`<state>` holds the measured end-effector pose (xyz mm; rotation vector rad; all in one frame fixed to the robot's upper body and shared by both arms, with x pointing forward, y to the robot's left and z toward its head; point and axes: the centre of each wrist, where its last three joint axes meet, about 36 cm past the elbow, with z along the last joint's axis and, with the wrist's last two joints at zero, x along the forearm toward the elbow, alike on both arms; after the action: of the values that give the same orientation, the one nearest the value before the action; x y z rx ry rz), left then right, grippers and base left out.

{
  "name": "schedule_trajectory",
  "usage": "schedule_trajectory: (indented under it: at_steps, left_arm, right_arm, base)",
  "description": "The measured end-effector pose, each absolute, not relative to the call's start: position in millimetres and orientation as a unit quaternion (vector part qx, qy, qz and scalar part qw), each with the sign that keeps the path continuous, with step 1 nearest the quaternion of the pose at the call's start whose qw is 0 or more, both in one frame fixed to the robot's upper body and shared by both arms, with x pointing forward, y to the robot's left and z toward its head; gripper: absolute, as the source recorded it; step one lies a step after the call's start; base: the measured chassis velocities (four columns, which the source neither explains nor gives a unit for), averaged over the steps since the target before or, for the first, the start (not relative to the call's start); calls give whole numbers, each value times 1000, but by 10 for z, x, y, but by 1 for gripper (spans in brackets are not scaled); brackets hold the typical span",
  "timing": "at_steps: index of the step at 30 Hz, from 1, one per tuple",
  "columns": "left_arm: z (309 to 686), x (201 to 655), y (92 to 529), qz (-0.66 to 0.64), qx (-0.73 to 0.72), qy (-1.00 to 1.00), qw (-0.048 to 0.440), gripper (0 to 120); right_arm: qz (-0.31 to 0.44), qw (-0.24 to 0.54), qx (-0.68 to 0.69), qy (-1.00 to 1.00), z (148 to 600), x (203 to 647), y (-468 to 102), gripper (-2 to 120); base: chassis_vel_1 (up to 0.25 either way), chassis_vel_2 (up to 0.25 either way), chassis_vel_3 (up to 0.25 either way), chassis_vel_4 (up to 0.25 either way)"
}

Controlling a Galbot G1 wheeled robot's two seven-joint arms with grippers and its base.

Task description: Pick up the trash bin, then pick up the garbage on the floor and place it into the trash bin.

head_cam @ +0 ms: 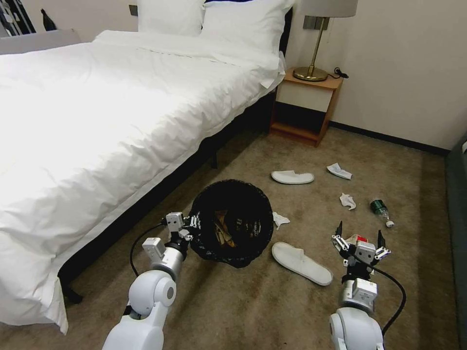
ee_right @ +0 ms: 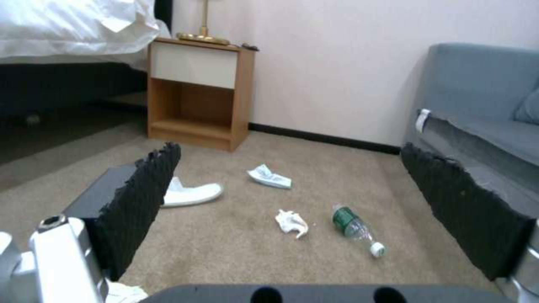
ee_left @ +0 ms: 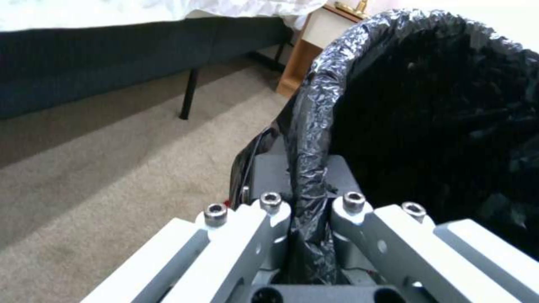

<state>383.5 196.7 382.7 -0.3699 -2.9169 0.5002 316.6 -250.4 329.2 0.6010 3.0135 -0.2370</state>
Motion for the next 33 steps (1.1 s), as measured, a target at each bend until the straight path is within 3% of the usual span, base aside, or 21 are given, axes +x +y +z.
schedule_trajectory:
  at_steps: [16,33]
  left_arm:
    - [3833,3806,2002,158,-118,-978,74,3]
    - [3801,3731,1974,152,-114,-979,74,3]
  right_arm:
    - [-79,33,184,979,3273,3257,-2467,100]
    - [-112,42,171,978,3195,3217,-2444,100]
  base:
    - [0,0,0,0]
    - [-83,52,88,-48]
